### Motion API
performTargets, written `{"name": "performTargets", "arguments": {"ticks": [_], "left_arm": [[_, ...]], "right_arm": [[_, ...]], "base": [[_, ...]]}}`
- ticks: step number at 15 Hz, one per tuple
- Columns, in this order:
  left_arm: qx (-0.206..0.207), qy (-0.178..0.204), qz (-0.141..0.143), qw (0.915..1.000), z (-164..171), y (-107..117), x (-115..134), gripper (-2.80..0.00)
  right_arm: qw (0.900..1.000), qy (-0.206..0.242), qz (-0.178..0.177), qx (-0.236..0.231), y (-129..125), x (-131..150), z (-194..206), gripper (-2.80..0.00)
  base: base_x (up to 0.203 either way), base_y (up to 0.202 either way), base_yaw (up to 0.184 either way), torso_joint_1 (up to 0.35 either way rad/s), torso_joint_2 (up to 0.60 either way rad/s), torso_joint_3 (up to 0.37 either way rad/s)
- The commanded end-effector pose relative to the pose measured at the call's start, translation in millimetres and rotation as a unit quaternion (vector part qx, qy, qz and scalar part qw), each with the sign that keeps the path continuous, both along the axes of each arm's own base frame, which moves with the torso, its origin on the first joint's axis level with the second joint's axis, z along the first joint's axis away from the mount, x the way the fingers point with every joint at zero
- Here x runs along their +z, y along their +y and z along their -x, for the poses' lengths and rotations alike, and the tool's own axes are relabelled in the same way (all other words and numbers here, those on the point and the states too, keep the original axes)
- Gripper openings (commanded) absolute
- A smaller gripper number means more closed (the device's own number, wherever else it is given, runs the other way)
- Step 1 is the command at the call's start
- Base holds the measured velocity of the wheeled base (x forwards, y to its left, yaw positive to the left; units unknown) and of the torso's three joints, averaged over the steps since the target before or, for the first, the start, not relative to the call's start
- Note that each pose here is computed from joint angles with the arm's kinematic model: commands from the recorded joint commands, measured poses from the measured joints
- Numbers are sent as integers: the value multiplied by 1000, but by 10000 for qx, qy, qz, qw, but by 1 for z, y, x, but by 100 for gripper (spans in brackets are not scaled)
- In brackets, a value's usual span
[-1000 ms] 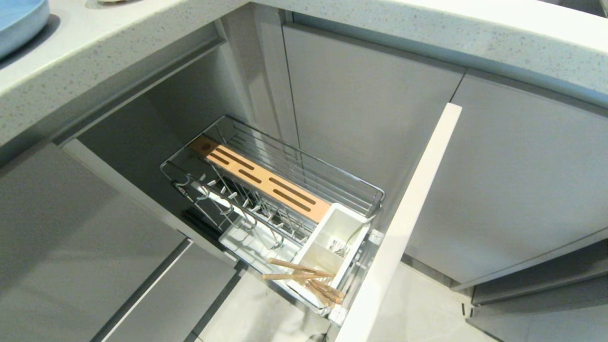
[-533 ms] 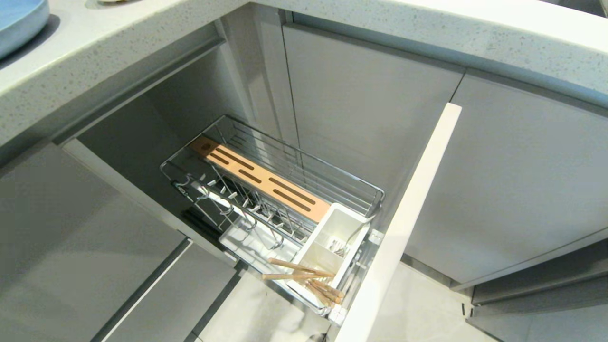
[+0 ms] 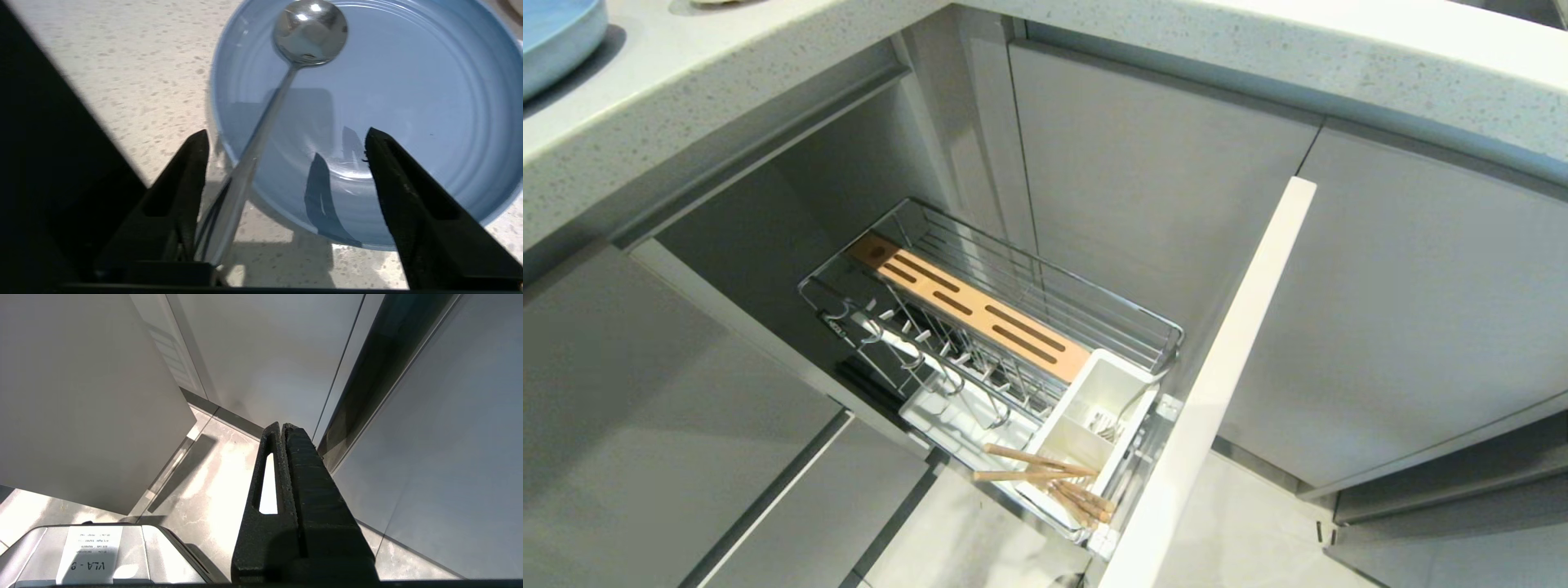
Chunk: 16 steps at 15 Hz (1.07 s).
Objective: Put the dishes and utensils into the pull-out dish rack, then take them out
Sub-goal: Pick up the spoon and place it in the cupboard
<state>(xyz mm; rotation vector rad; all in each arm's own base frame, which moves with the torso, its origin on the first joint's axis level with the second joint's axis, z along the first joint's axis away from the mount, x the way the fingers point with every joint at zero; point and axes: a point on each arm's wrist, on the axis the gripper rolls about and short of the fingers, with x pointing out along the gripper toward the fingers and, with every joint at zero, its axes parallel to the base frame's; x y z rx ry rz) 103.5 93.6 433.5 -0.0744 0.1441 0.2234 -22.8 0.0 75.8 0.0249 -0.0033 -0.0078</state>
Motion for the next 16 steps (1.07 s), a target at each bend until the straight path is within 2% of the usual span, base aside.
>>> {"name": "performTargets", "arguments": {"ticks": [1,5,11,14,16], "left_arm": [[-153,76,105,9998,-7,5,-3,0],[-341,170,191,9991,-20,9,-8,0],[-590,246,115,9979,-29,8,-10,0],[-645,204,-79,9977,-30,6,-8,0],[-536,107,-209,9983,-28,6,-5,0]], "right_arm": [[10000,-15,0,1,0,0,0,-280],[10000,-15,2,1,0,0,0,-280],[10000,-13,-3,1,0,0,0,-280],[10000,-15,2,1,0,0,0,-280],[10000,-10,1,1,0,0,0,-280]], "base": [[0,0,0,0,0,0],[0,0,0,0,0,0],[0,0,0,0,0,0],[0,0,0,0,0,0],[0,0,0,0,0,0]]}}
